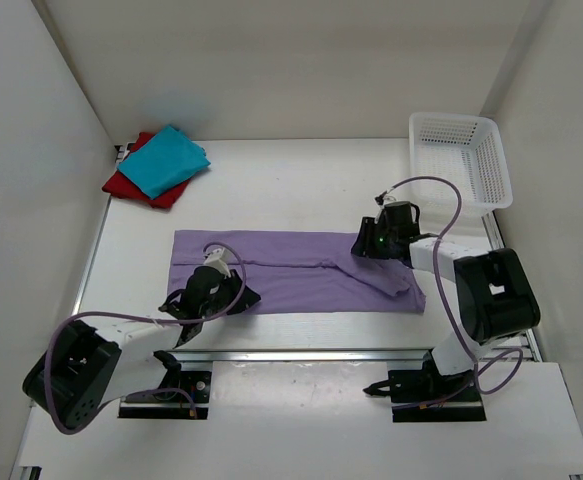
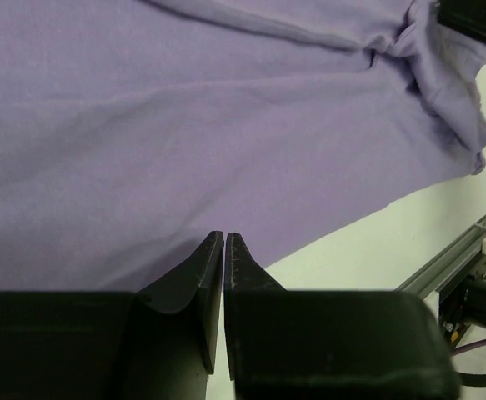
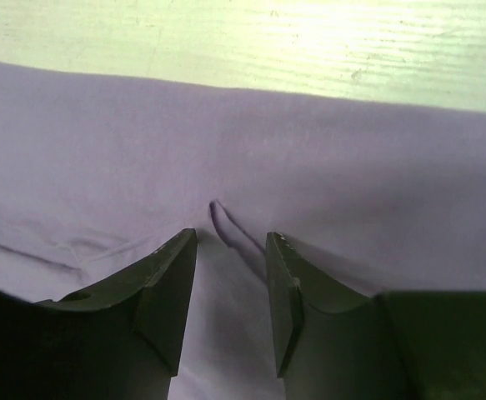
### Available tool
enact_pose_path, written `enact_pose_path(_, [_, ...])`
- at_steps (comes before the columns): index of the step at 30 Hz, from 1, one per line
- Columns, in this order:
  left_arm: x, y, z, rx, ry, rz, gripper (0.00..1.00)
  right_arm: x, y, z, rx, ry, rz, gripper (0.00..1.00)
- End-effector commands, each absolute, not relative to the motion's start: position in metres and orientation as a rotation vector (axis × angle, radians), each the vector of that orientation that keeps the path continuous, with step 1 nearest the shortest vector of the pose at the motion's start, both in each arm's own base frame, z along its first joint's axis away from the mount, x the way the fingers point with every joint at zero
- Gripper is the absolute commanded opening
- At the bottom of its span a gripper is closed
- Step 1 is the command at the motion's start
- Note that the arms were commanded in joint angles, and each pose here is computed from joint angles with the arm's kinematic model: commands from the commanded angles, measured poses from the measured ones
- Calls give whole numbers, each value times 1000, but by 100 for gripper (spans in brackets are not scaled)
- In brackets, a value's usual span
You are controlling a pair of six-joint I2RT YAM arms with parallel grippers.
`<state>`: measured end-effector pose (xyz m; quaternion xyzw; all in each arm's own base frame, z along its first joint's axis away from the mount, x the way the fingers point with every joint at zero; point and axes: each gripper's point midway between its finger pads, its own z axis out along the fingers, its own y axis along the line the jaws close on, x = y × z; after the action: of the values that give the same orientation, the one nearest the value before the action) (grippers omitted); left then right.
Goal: Fold and stack the t-shirts
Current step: Fold the other side of the tshirt into a rectangle
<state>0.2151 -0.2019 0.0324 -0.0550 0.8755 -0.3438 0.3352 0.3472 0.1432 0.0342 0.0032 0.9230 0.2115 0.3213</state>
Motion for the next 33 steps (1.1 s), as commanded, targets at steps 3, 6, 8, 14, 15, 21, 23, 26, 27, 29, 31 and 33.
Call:
enact_pose_path(3, [231,-203,57,-157,2173,-955,16,368,156,42,-53,2387,591,36])
enact_pose_path(6, [231,-201,57,-174,2168,-947,14,364,163,42,-83,2388,580,33])
enact_pose_path(8, [230,-200,55,-187,2170,-951,15,360,166,42,-100,2396,577,25])
enact_pose_path(14, [229,-198,54,-202,2164,-959,15,354,171,62,-122,2360,575,13])
enact_pose_path(15, [230,-197,56,-214,2159,-963,15,350,174,64,-130,2375,589,6])
enact_pose_path(21, [235,-195,64,-218,2130,-961,15,317,193,82,-194,2384,571,0])
enact_pose_path(23, [238,-194,69,-223,2111,-962,15,302,197,88,-210,2390,582,0])
enact_pose_path(26, [242,-195,74,-227,2097,-968,14,285,203,88,-222,2413,597,1])
enact_pose_path(27, [244,-195,77,-224,2091,-970,15,277,208,87,-235,2418,600,3])
enact_pose_path(29, [244,-197,77,-221,2094,-973,15,268,213,83,-252,2425,596,8])
enact_pose_path(31, [247,-198,83,-220,2077,-983,15,249,222,77,-255,2448,635,13])
enact_pose_path(33, [248,-195,83,-230,2076,-979,15,237,232,73,-283,2450,681,18])
